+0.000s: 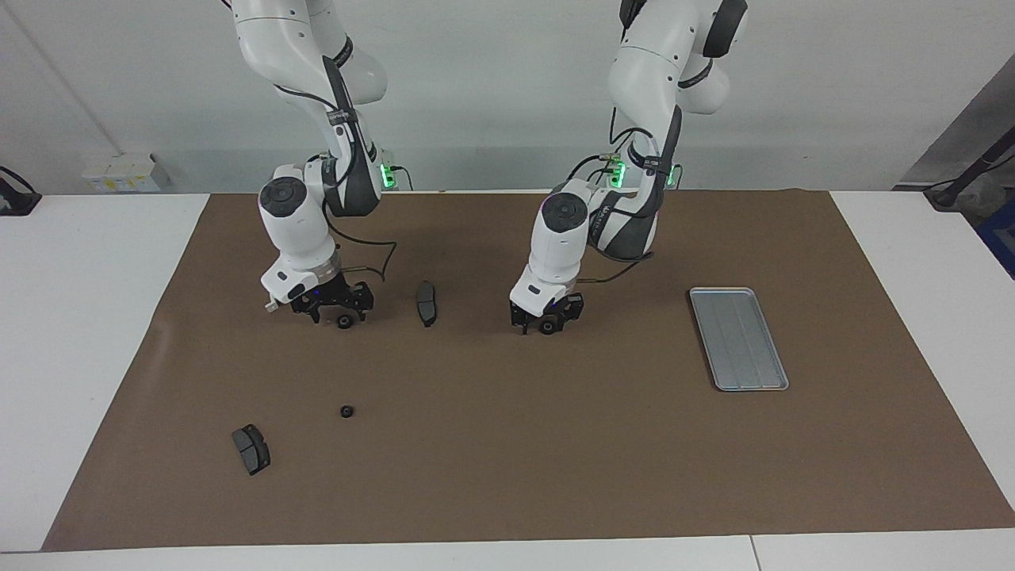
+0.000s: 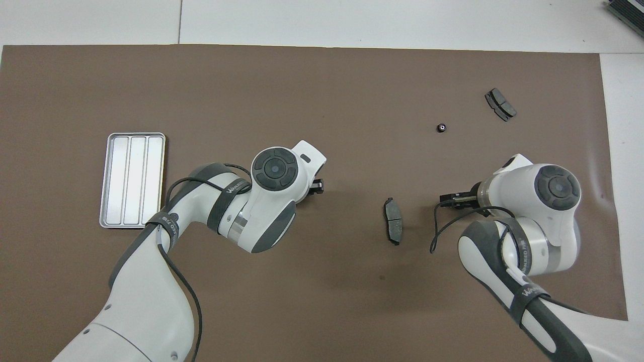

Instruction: Pick bearing gear from pile to tray

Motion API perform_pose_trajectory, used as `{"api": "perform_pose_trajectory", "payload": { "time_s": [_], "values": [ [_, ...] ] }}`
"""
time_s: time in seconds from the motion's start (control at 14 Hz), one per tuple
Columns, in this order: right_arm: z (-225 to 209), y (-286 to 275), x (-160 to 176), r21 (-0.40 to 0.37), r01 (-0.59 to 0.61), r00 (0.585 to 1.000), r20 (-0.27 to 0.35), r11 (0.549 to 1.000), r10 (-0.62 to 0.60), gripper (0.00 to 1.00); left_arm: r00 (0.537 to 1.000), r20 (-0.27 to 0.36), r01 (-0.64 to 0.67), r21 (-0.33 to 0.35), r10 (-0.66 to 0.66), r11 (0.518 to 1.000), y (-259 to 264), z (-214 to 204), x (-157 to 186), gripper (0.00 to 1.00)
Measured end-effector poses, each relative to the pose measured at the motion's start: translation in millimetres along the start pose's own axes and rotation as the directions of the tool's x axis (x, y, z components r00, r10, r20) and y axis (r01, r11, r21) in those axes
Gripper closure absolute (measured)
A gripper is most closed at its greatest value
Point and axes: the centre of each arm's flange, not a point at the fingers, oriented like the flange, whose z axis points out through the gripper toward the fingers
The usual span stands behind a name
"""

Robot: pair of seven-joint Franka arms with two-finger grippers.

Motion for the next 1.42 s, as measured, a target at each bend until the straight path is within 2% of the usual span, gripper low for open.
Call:
{"api": "perform_pose_trajectory", "payload": {
  "time_s": [0.07, 0.14, 0.21, 0.28, 0.43, 0.5, 0.57, 0.85, 1.0, 1.21, 1.42],
  "values": [
    [3, 2, -1, 0.0, -0.003, 1.0, 0.006, 1.0, 0.003, 0.03, 1.0, 0.002, 0.0, 0.002, 0.0, 1.0, 0, 0, 0, 0.33],
    [5, 2, -2, -0.001, -0.004, 1.0, 0.01, 1.0, 0.004, 0.05, 1.0, 0.003, 0.0, 0.003, 0.0, 1.0, 0, 0, 0, 0.33],
    [5, 2, -3, -0.001, -0.003, 1.0, 0.012, 1.0, 0.003, 0.17, 1.0, 0.004, -0.001, 0.003, 0.001, 1.0, 0, 0, 0, 0.4],
    [6, 1, -3, 0.0, -0.002, 1.0, 0.013, 1.0, 0.002, 0.32, 1.0, 0.004, -0.001, 0.004, 0.001, 1.0, 0, 0, 0, 0.4],
    [4, 0, -3, 0.0, 0.0, 1.0, 0.01, 1.0, 0.0, 0.53, 1.0, 0.009, 0.0, 0.011, 0.0, 1.0, -4, -2, 1, 0.56],
    [3, 1, -3, 0.0, -0.001, 1.0, 0.01, 1.0, 0.001, 0.65, 1.0, 0.011, -0.001, 0.012, 0.001, 1.0, -4, -2, 0, 0.57],
    [3, 0, -3, 0.0, 0.0, 1.0, 0.01, 1.0, 0.0, 0.65, 1.0, 0.011, 0.0, 0.014, 0.0, 1.0, -5, -3, 1, 0.65],
    [-2, -14, -1, 0.003, 0.02, 1.0, 0.001, 1.0, -0.02, 0.65, 1.0, 0.011, 0.011, 0.014, -0.011, 1.0, -10, -3, 5, 0.65],
    [-13, -19, 8, 0.004, 0.024, 1.0, -0.014, 1.0, -0.024, 0.65, 0.998, 0.008, 0.067, 0.008, -0.067, 0.998, -33, -12, 27, 0.65],
    [-35, -35, 25, 0.013, -0.015, 0.998, -0.054, 1.0, 0.016, 0.65, 0.987, 0.009, 0.16, 0.012, -0.16, 0.987, -94, -52, 81, 0.65],
    [-53, -80, 33, 0.028, -0.067, 0.995, -0.068, 0.997, 0.069, 0.65, 0.983, 0.022, 0.182, -0.012, -0.182, 0.983, -202, -91, 125, 0.65]
  ]
}}
